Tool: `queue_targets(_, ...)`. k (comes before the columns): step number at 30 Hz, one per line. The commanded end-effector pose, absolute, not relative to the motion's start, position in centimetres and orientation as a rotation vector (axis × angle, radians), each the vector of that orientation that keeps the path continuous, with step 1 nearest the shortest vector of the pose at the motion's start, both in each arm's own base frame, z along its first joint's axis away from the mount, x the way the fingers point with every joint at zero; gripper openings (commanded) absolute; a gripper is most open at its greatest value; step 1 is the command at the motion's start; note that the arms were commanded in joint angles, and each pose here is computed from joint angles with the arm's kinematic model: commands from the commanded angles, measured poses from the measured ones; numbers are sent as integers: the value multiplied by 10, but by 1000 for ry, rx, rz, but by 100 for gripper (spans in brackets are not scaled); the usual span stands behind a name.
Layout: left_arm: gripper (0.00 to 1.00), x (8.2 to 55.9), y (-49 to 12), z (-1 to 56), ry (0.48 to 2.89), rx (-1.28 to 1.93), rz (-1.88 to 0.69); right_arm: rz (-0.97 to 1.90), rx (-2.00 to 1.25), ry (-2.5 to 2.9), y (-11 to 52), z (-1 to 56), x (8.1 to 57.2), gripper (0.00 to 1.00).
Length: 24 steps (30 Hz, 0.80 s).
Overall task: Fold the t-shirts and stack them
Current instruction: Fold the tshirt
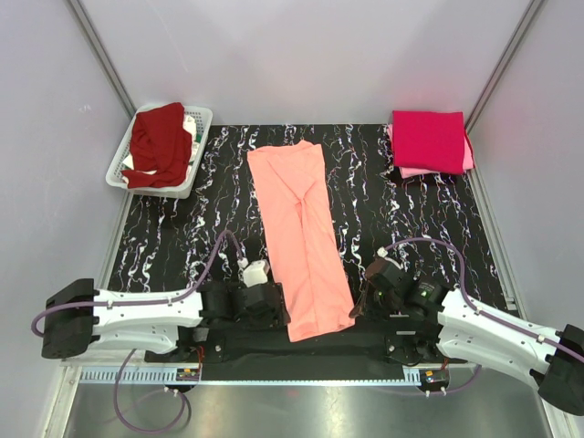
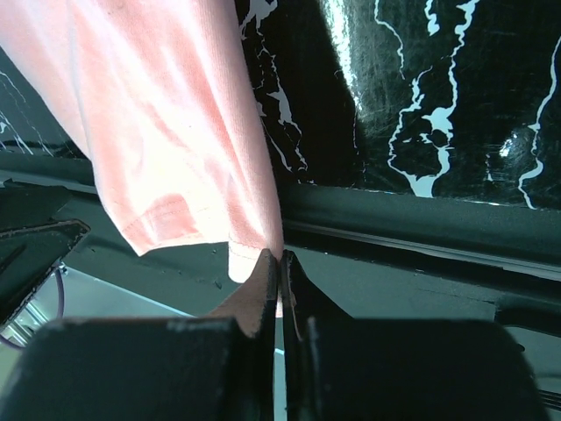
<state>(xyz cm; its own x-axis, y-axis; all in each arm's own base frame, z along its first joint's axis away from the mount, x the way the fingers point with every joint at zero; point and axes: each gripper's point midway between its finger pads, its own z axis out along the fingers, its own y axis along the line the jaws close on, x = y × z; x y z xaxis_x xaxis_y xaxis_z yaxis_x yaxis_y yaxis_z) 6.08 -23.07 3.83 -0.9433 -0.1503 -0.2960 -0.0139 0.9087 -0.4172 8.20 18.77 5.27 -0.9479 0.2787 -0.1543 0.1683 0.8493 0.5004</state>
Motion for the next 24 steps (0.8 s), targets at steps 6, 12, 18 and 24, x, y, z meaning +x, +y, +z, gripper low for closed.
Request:
queue_targets(6,70,70,-282,54,2678,-13,-715,760,345,2798,192,50,82,0)
queue_targets(12,9,63,-304,48,2728,70,-688,759,339,2800,192,50,82,0)
queue_targets(18,0,64,-270,66,2724,-46,-571,781,373,2788,190,58,80,0)
queue_targets(24,0,62,-240,93,2671,-193,-593,854,397,2744,194,80,79,0)
